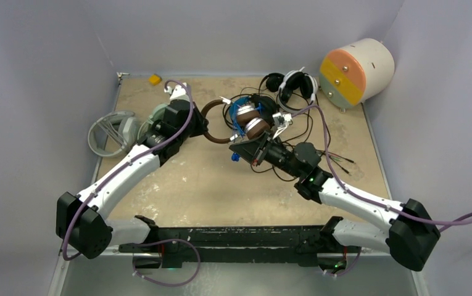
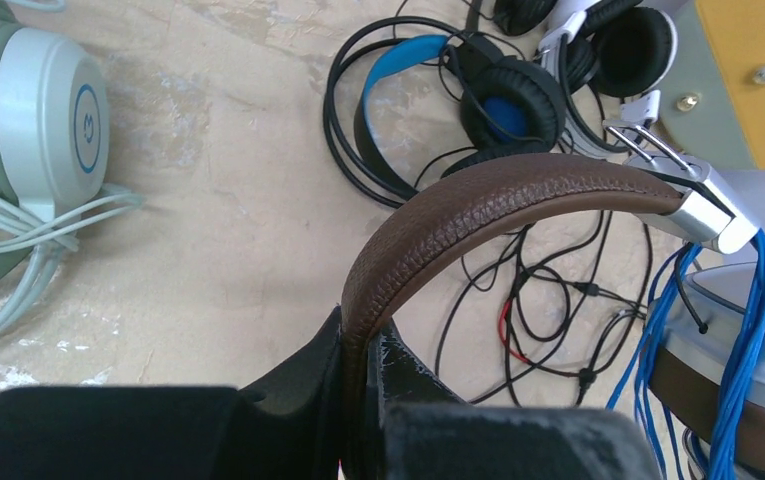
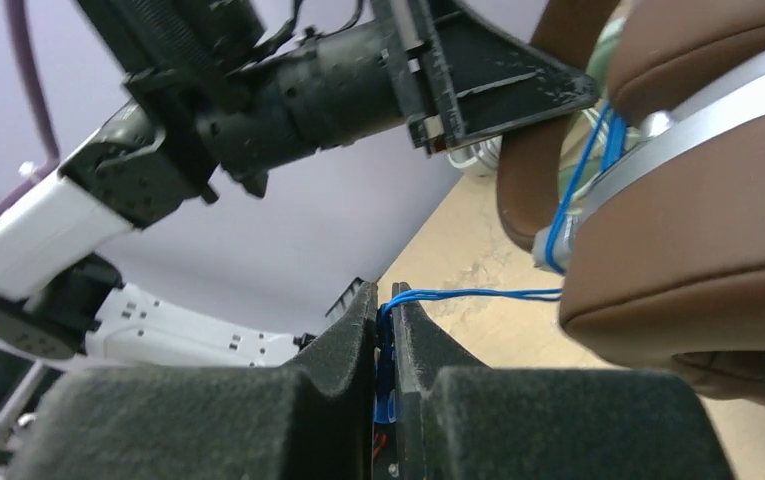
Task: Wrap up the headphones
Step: Wrap the headphones cable around the headphones.
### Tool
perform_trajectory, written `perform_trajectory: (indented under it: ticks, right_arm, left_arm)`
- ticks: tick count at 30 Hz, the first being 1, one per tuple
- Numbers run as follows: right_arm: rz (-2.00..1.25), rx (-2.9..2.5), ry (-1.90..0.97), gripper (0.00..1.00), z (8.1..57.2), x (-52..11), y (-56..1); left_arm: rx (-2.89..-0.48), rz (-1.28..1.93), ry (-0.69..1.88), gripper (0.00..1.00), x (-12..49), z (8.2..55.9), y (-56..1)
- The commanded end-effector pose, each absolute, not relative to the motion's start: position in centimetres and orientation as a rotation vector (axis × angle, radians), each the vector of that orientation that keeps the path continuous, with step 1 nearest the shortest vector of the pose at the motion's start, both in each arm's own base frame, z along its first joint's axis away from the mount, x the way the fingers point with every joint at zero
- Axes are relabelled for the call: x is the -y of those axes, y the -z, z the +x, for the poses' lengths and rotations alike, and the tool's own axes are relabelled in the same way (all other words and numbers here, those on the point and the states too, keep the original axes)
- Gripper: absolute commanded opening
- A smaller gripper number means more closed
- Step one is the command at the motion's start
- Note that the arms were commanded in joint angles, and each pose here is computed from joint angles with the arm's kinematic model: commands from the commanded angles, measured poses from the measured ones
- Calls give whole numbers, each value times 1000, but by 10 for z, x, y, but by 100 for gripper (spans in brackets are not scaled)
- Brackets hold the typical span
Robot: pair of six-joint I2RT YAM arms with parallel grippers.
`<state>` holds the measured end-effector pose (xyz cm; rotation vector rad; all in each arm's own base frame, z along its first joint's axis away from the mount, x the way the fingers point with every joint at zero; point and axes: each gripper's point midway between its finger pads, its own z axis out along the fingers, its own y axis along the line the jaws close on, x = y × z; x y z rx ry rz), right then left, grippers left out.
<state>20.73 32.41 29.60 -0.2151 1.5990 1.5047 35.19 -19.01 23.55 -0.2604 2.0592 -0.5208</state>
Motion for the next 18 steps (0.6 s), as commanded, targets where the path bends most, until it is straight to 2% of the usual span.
perform_trajectory:
  ticks: [1,18]
  right_arm:
    - [-20,-1553,-1575,8,228,-329,-322]
    - [420,-1656,-1382,21,299,-312,-280]
  left_arm:
    - [-1895,-263,561,0,189,362,-268]
    - [-2038,-167,425,0,190,348,-206]
